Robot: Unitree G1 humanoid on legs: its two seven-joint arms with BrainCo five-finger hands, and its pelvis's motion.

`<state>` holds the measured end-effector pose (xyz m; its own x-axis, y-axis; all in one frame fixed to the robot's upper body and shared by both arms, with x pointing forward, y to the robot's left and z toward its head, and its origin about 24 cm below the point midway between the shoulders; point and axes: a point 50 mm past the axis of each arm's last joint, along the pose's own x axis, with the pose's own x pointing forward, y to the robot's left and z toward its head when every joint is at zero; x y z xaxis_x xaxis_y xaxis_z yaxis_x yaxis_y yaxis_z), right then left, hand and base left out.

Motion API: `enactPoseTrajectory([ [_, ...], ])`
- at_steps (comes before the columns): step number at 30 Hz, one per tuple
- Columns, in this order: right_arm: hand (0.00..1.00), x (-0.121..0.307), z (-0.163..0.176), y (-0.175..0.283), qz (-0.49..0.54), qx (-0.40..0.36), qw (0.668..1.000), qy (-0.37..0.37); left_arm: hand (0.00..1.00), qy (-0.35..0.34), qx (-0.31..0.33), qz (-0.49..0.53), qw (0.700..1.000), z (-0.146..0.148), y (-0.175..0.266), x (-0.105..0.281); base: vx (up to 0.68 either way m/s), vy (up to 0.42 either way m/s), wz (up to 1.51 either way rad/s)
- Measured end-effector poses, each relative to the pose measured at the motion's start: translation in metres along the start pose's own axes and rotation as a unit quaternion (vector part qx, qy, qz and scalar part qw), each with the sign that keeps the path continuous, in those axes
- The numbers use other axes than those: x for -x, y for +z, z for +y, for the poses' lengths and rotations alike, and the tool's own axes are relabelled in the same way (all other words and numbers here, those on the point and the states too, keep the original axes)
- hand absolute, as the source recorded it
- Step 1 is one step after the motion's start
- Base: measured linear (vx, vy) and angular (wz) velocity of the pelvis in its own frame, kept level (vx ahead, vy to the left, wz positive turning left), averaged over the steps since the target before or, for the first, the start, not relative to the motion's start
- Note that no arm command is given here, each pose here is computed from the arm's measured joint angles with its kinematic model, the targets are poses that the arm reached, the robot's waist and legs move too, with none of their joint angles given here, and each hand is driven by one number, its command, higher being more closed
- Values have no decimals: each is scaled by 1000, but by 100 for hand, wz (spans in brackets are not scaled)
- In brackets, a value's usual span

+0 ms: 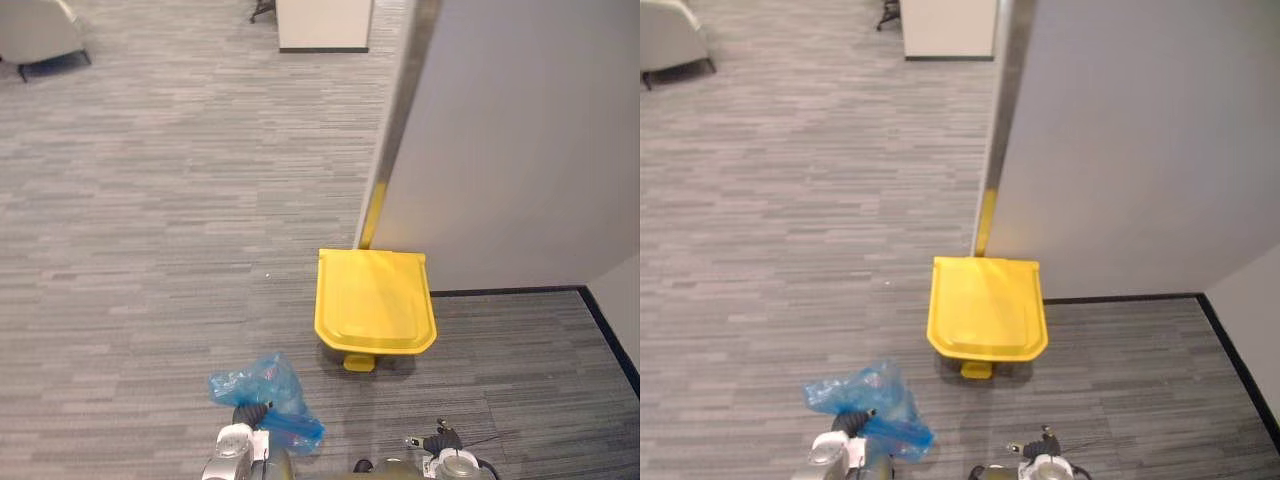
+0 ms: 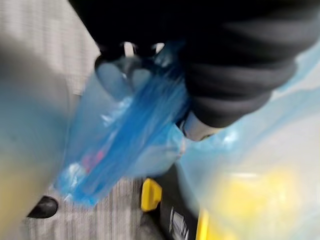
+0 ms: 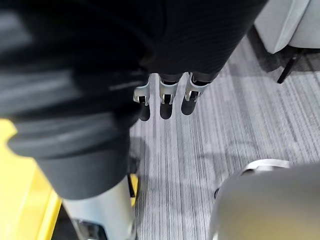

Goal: Gather rubbish on tea table into small bin, then transfer packed bag to large trash can.

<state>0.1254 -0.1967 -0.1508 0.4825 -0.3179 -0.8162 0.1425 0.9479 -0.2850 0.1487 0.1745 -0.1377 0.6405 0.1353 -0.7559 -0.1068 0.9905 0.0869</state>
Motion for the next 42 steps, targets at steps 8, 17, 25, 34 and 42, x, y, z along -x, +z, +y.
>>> enactPoseTrajectory([
  [8,0,3,4,-8,12,-11,1000,3,100,4,-10,18,1000,5,-11,2,-53,123,4],
  [17,0,4,9,-10,18,-19,1000,9,100,26,-16,30,999,23,-18,5,144,99,-17],
  [25,0,-2,11,24,-29,-33,999,15,100,26,-21,15,999,23,-2,-3,259,-1,9],
  [34,0,-5,-10,27,-33,-50,998,-23,100,21,-34,-27,999,19,26,-12,293,-132,13],
  [42,0,-5,2,40,-63,19,998,-4,100,20,-25,-63,998,17,44,-13,-15,-44,5],
])
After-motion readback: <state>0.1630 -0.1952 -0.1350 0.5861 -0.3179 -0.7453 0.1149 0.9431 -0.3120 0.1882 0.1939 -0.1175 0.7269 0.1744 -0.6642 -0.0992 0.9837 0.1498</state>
